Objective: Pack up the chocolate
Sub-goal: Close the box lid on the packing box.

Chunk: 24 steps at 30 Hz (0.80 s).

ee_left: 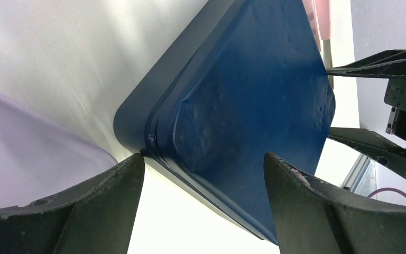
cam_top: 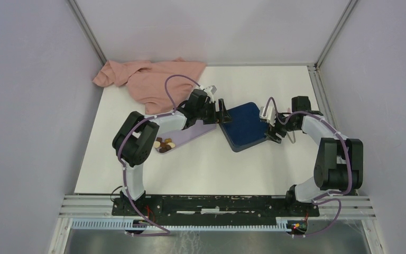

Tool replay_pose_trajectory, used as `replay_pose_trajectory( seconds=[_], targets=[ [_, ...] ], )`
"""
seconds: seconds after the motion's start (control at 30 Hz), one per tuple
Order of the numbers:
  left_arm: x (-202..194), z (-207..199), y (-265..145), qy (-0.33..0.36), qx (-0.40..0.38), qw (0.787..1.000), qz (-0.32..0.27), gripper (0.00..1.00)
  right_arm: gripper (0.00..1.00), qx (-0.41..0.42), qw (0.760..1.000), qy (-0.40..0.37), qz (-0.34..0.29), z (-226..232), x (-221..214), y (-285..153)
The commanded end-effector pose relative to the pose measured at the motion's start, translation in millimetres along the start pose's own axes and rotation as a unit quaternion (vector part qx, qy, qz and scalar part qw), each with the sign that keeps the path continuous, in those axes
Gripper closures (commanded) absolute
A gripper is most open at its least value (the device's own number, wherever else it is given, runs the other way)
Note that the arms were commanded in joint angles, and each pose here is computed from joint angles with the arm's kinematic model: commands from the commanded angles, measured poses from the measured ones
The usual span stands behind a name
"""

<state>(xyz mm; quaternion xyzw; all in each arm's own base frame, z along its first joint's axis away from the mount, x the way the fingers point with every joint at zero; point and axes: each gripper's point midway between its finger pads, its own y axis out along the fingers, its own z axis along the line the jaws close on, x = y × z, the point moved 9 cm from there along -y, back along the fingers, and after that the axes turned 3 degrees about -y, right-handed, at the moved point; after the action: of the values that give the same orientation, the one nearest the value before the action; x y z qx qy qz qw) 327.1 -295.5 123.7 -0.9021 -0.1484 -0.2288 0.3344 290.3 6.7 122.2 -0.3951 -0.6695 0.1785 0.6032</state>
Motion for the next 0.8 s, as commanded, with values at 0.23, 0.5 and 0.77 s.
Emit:
replay_pose_trajectory(
  seconds=[0.23, 0.5, 0.77],
  targets=[
    [10.7, -18.9, 3.2, 0.006, -0.026, 1.0, -0.007, 0.13, 0.38, -0.05, 0.998, -0.011, -0.027, -7.7, 16.1, -2.0],
    [12.2, -20.3, 2.6, 0.008, -0.026, 1.0, -0.007, 0.12, 0.45, -0.07, 0.996, -0.022, -0.055, -7.4, 30.1, -12.6],
    [16.2, -24.2, 0.6, 0.01, -0.028, 0.999, -0.012, 0.12, 0.38, -0.05, 0.998, -0.014, -0.027, -3.1, 20.5, -9.3]
  ],
)
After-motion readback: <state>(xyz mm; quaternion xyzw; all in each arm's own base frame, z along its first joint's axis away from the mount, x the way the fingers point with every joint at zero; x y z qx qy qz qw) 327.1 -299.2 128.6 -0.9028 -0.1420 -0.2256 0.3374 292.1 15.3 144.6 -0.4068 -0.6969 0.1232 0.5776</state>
